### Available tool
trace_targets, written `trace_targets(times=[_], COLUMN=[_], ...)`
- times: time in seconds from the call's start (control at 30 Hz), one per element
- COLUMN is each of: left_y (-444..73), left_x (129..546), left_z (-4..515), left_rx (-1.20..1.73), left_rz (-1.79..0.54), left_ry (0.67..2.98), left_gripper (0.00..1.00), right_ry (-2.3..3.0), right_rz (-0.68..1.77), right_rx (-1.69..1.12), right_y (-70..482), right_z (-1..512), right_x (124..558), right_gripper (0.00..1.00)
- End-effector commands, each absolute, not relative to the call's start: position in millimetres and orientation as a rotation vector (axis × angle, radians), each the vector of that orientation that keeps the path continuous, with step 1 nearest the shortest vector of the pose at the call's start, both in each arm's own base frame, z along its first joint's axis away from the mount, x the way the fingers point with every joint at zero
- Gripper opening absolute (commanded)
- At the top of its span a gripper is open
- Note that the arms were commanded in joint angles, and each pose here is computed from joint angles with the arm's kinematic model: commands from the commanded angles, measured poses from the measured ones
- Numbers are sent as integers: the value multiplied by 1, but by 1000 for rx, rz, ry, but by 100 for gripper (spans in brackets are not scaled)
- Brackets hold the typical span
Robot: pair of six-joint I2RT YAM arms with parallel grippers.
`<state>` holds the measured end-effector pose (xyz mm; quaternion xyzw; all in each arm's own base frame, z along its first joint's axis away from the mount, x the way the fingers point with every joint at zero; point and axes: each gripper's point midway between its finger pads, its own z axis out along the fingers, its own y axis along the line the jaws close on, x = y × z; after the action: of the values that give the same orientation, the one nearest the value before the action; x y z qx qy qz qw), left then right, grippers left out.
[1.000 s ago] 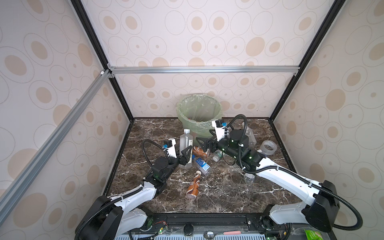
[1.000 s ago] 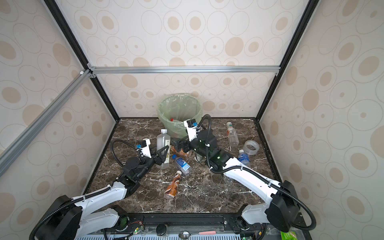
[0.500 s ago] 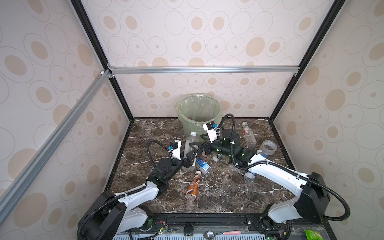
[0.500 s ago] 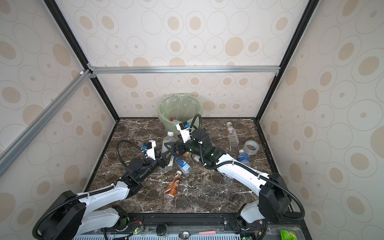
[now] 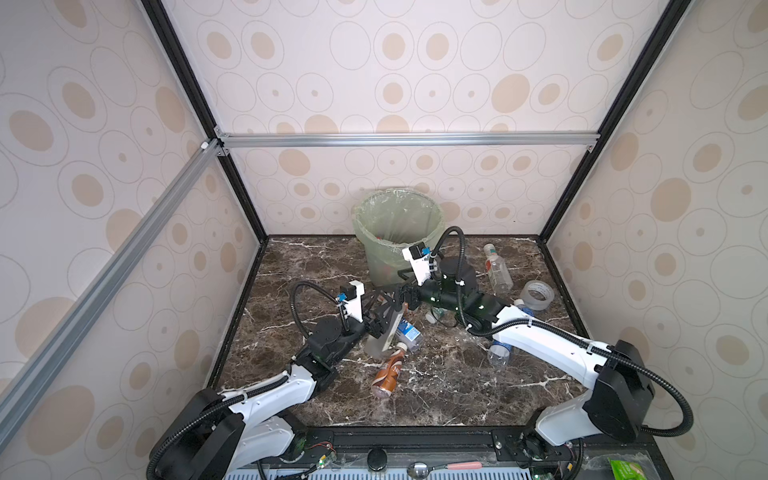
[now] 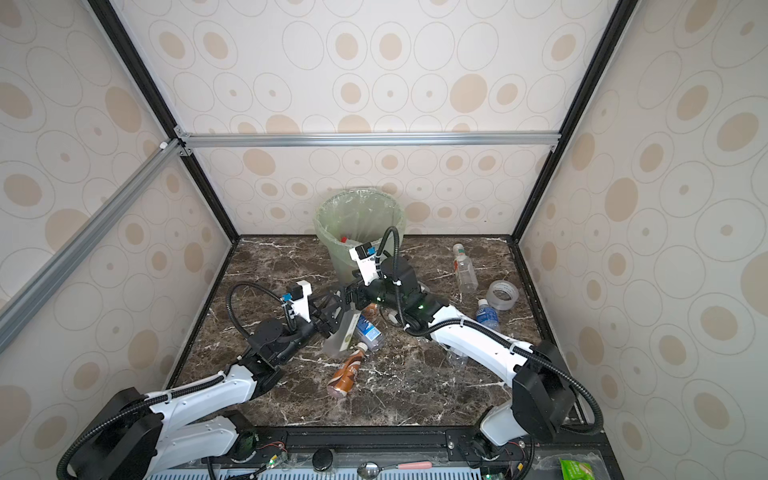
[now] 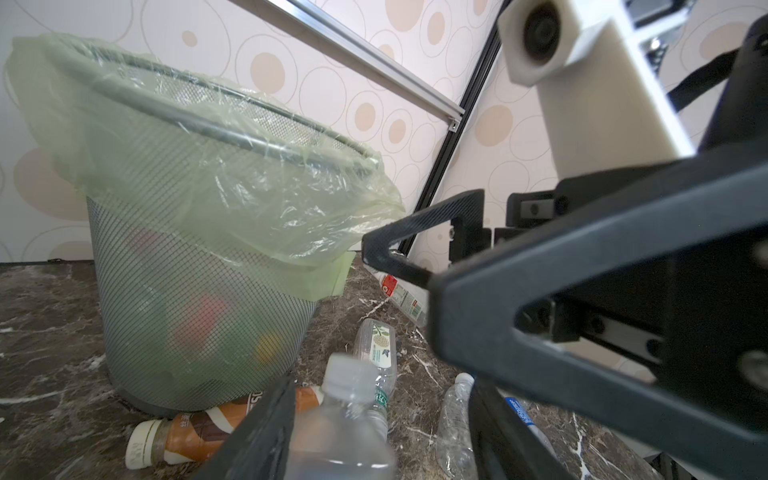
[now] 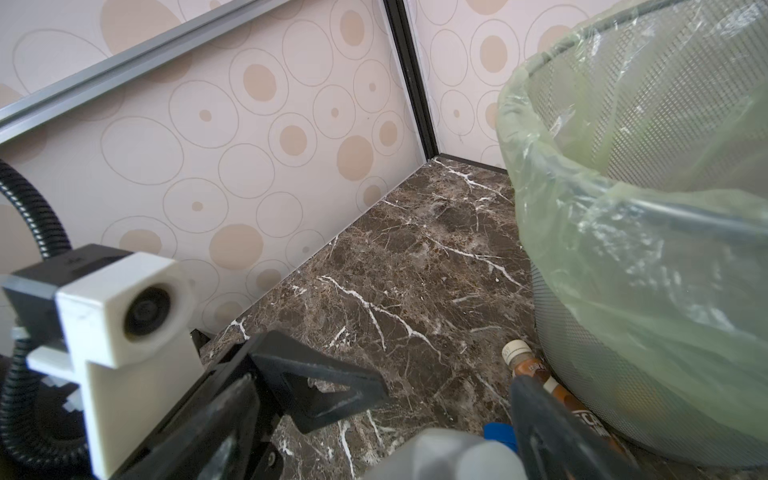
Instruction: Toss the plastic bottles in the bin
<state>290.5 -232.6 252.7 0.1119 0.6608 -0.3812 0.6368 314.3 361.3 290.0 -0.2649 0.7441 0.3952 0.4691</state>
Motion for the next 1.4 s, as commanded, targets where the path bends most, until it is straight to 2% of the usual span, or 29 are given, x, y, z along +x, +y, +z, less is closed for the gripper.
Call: trace_targets(times=[0.0, 0.73, 1.03, 1.23, 1.37], left_y=[-233, -230, -223, -194, -174], left_x=[288, 296, 303, 322, 316], left_z=[274, 267, 260, 231, 222], left_rx=[267, 236, 188, -4, -78], left_rz=[-868, -829, -782, -628, -560], left_ry=[1433, 1468, 1501, 1650, 1726], left_gripper=[67, 70, 76, 82, 86], right_ry=[1828, 1827, 1809, 1799, 1841], right_rz=[946, 853, 815, 755, 705], right_rx=[-636, -572, -550, -495, -470], right_y=[361, 346, 335, 308, 285], right_z=[296, 296, 304, 318, 307], right_x=[321, 330, 330, 326, 315], right_gripper=[97, 97, 97, 99, 100])
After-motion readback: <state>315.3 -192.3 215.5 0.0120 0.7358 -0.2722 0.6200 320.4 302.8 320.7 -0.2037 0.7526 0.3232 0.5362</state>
